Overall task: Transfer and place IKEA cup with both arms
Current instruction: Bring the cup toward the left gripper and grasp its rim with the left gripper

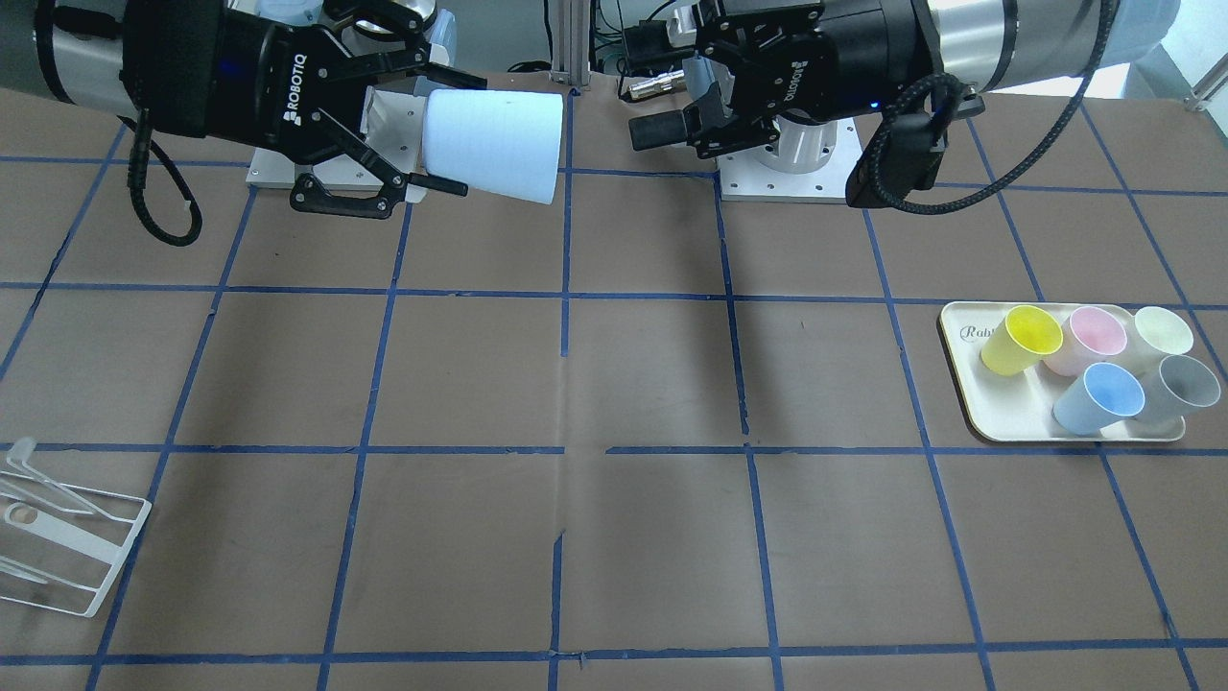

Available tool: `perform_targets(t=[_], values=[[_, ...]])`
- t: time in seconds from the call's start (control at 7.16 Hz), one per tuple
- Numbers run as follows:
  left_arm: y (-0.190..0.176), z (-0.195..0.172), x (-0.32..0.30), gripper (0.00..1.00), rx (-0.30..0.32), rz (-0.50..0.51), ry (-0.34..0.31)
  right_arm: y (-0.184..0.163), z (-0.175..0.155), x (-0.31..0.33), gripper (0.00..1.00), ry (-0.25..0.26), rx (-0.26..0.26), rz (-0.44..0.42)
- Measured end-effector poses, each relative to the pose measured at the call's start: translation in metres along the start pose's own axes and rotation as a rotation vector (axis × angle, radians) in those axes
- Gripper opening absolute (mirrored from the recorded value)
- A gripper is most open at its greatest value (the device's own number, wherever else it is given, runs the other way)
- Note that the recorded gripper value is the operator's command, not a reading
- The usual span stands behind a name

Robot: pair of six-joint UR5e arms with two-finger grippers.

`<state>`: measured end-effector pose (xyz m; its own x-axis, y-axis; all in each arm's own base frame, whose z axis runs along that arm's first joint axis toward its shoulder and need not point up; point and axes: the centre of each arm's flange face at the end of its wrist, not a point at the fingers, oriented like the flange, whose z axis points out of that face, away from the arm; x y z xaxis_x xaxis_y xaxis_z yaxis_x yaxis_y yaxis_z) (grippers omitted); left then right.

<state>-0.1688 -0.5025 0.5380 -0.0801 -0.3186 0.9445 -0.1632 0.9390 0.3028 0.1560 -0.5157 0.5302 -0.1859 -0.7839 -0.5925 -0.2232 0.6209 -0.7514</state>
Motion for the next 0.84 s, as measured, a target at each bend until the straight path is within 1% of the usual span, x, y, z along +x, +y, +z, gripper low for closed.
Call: perform_targets(t=[0.14,0.42,0.84], values=[[-0.002,0.002,-0.006,1.0,-0.013,-0.015,0.03,-0.002,0.001,-0.005,0.52,-0.003,0.011,-0.005],[-0.007,0.006,-0.015,1.0,-0.037,-0.01,0.09,-0.005,0.001,-0.012,0.53,-0.004,0.019,-0.011],[-0.013,0.008,-0.012,0.99,-0.059,-0.004,0.139,-0.006,0.014,-0.018,0.53,-0.024,0.005,-0.014]])
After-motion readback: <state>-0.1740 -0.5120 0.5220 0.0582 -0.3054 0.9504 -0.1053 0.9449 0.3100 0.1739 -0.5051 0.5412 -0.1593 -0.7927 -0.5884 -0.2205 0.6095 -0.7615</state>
